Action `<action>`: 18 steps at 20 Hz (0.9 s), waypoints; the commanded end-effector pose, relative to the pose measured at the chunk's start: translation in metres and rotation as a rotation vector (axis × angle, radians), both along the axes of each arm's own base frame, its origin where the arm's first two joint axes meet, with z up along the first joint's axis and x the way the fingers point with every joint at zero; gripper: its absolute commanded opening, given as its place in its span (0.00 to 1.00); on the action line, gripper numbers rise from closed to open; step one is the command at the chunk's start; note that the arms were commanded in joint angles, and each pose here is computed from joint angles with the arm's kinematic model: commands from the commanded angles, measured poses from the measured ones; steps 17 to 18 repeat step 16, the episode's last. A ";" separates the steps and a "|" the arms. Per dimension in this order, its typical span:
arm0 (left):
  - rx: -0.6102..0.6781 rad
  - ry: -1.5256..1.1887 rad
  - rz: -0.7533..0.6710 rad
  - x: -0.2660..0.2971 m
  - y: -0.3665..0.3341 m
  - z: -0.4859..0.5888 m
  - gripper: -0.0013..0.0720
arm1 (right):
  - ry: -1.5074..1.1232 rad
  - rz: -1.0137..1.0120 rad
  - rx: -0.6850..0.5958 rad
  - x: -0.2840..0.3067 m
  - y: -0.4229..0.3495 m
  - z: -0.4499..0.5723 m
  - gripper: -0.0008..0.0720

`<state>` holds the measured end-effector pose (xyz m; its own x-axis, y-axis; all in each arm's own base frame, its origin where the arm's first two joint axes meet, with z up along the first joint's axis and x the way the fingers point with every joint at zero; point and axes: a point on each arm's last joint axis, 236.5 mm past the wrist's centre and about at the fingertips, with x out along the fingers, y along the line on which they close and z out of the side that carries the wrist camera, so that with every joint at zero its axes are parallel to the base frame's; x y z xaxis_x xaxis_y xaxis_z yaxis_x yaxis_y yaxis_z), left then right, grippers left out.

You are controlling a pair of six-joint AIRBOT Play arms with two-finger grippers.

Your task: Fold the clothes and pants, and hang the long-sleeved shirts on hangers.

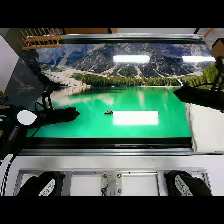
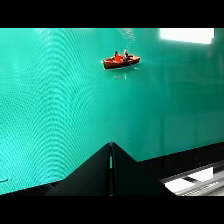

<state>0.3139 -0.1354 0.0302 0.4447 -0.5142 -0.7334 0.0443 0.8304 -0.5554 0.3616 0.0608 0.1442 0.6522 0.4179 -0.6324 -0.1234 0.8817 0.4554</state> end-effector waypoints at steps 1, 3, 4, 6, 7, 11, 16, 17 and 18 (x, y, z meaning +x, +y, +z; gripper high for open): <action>0.001 0.000 -0.001 0.000 0.000 0.000 0.04 | 0.009 0.133 -0.010 -0.011 0.045 -0.004 0.03; 0.001 0.000 -0.001 0.000 0.000 0.000 0.04 | 0.034 0.155 0.005 -0.018 0.050 -0.006 0.03; 0.001 0.000 -0.001 0.000 0.000 0.000 0.04 | 0.036 0.157 0.006 -0.018 0.050 -0.006 0.03; 0.001 0.000 -0.001 0.000 0.000 0.000 0.05 | 0.036 0.157 0.006 -0.018 0.050 -0.006 0.03; 0.001 -0.001 -0.001 0.000 0.000 0.000 0.04 | 0.037 0.157 0.005 -0.018 0.050 -0.006 0.03; 0.001 0.000 -0.001 0.000 0.000 0.000 0.04 | 0.037 0.157 0.005 -0.018 0.050 -0.006 0.03; 0.001 0.000 -0.001 0.000 0.000 0.000 0.04 | 0.037 0.157 0.006 -0.018 0.050 -0.006 0.03; 0.001 0.000 -0.001 0.000 0.000 0.000 0.04 | 0.037 0.157 0.006 -0.018 0.050 -0.006 0.03; 0.001 0.000 -0.001 0.000 0.000 0.000 0.04 | 0.037 0.157 0.006 -0.018 0.050 -0.006 0.03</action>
